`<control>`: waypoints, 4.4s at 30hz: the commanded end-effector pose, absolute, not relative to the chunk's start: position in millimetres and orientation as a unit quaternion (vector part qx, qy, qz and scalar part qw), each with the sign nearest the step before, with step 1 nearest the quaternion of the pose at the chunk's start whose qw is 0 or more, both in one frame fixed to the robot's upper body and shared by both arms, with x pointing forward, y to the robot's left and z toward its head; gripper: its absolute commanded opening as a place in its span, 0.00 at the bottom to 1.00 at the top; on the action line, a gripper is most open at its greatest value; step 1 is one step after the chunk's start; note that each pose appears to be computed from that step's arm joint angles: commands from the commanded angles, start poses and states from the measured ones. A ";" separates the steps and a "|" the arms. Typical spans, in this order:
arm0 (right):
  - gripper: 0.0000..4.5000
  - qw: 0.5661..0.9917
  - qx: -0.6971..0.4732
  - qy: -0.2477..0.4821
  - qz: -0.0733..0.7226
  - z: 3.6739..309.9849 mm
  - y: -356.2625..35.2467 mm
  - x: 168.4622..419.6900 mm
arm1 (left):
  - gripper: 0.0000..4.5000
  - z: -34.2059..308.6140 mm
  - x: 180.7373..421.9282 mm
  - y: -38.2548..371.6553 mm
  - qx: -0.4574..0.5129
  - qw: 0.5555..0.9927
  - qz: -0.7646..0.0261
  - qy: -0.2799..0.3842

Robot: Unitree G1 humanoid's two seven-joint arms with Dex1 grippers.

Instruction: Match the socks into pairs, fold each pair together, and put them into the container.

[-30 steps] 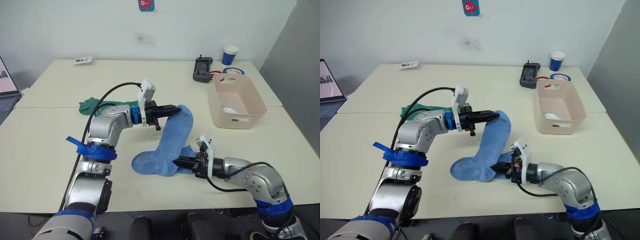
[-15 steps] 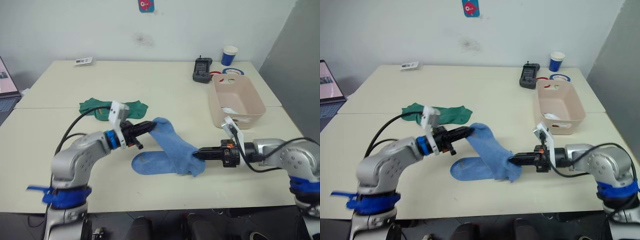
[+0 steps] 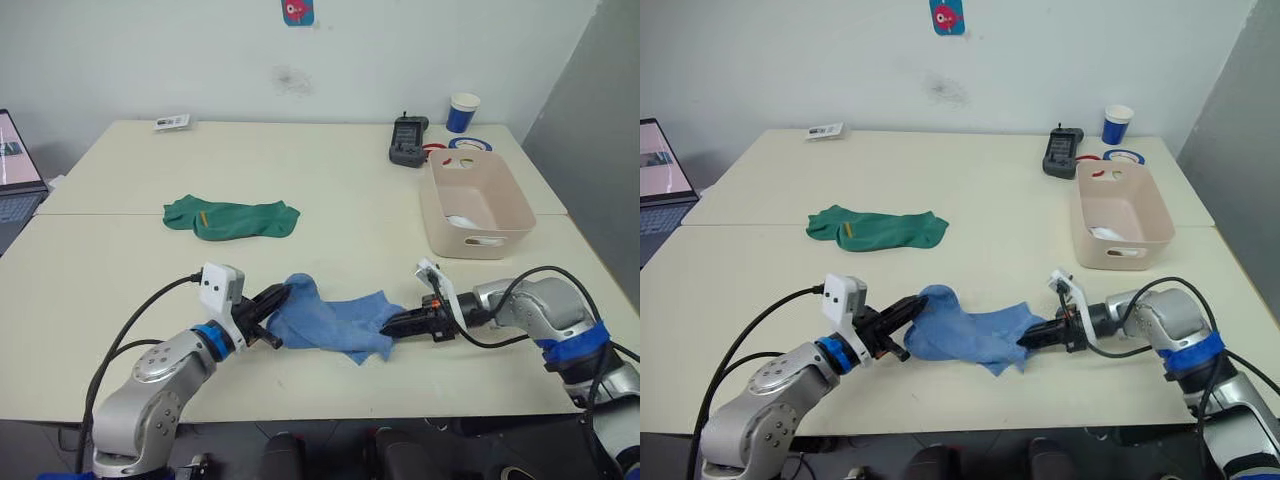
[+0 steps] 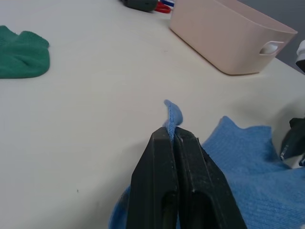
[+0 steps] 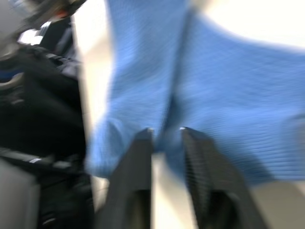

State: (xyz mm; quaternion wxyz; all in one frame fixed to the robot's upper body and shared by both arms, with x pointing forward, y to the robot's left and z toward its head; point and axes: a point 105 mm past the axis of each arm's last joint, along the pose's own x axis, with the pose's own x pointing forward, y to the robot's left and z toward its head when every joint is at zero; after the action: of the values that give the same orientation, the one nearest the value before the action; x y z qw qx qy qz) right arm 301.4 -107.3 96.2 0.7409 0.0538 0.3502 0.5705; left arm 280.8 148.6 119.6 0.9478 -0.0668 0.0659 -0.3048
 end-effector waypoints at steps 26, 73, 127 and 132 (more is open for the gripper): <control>1.00 0.831 0.029 0.257 0.493 107.2 -94.5 242.4 | 0.93 113.5 333.8 169.0 0.077 0.864 -0.463 0.183; 0.70 0.847 -0.015 0.197 0.494 147.4 -127.3 318.1 | 0.35 111.1 303.7 200.6 -0.031 0.947 -0.293 0.125; 0.00 0.739 -0.256 -0.028 0.622 151.3 -58.3 276.6 | 0.01 157.9 297.5 179.6 0.343 0.769 -0.539 -0.040; 0.00 0.736 -0.183 0.018 0.651 166.0 -69.5 255.5 | 0.01 161.7 264.2 168.7 0.313 0.748 -0.585 -0.019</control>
State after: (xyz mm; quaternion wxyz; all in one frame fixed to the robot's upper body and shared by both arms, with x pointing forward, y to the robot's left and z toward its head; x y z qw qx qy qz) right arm 266.9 -68.6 150.5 0.7431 -0.2092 0.0256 0.6352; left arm 276.0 175.6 148.1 0.7593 0.3161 -0.0012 -0.5688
